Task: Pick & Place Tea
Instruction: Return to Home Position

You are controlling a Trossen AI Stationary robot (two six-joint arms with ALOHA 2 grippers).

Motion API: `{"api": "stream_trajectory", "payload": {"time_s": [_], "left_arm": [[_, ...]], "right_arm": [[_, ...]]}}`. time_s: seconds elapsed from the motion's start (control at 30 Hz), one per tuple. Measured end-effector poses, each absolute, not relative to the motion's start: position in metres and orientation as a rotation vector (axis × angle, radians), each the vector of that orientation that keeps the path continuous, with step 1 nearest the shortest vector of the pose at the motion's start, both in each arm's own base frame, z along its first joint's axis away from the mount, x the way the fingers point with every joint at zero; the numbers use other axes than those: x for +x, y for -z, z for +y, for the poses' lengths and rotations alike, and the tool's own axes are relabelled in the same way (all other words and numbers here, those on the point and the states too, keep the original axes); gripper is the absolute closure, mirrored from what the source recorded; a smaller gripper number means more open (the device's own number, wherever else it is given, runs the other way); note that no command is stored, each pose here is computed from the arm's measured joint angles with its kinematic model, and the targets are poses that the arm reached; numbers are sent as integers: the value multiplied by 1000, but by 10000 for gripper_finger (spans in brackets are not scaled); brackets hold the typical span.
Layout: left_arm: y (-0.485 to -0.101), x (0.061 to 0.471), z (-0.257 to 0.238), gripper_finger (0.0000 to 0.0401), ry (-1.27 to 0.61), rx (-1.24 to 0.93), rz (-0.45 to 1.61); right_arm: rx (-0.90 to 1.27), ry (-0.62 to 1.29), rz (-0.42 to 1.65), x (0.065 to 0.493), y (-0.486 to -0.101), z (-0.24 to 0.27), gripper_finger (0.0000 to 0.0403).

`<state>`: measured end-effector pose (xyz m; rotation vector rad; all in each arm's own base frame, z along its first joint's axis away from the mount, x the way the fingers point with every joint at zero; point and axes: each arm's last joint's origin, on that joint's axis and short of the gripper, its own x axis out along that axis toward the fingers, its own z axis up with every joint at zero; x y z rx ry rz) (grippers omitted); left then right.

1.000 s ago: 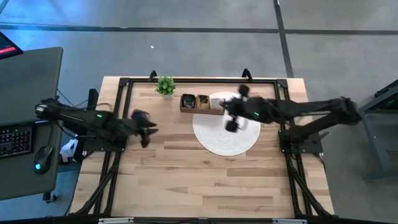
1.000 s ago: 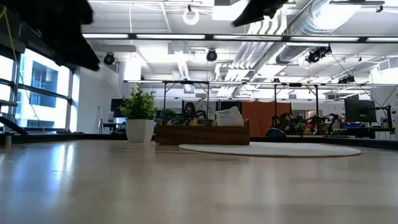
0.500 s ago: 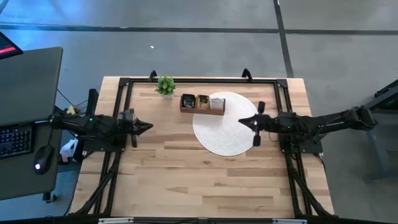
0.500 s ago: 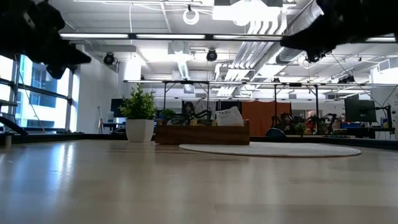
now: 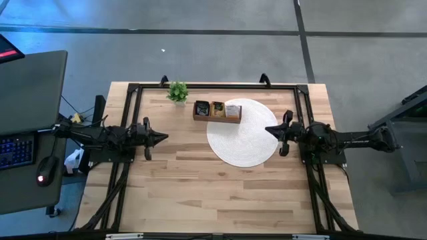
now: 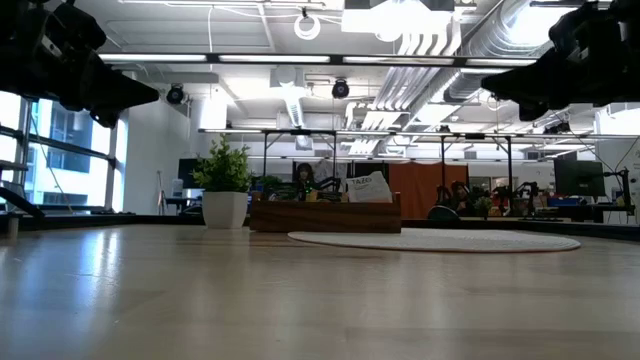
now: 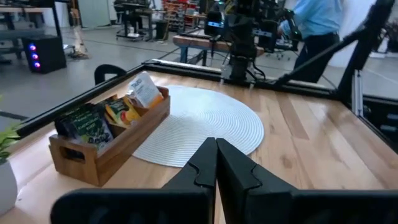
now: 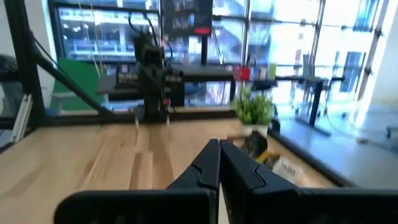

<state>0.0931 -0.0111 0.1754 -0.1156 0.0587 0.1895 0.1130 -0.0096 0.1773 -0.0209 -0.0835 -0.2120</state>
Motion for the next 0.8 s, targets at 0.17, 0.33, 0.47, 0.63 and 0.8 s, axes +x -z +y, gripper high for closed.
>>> {"api": "stream_trajectory", "payload": {"time_s": [0.17,0.33,0.47,0.63,0.8], "left_arm": [[-174,93,-12,399,-162,-108,78],[-175,93,-12,399,-160,-119,67],[-175,93,-12,399,-160,-120,64],[-175,93,-12,399,-159,-121,62],[-175,93,-12,399,-160,-121,62]], "right_arm": [[3,215,-49,112,-173,-10,402],[2,233,-25,112,-171,-10,392],[2,233,-25,112,-171,-10,384],[2,233,-25,112,-171,-10,384],[2,233,-25,112,-171,-10,385]]}}
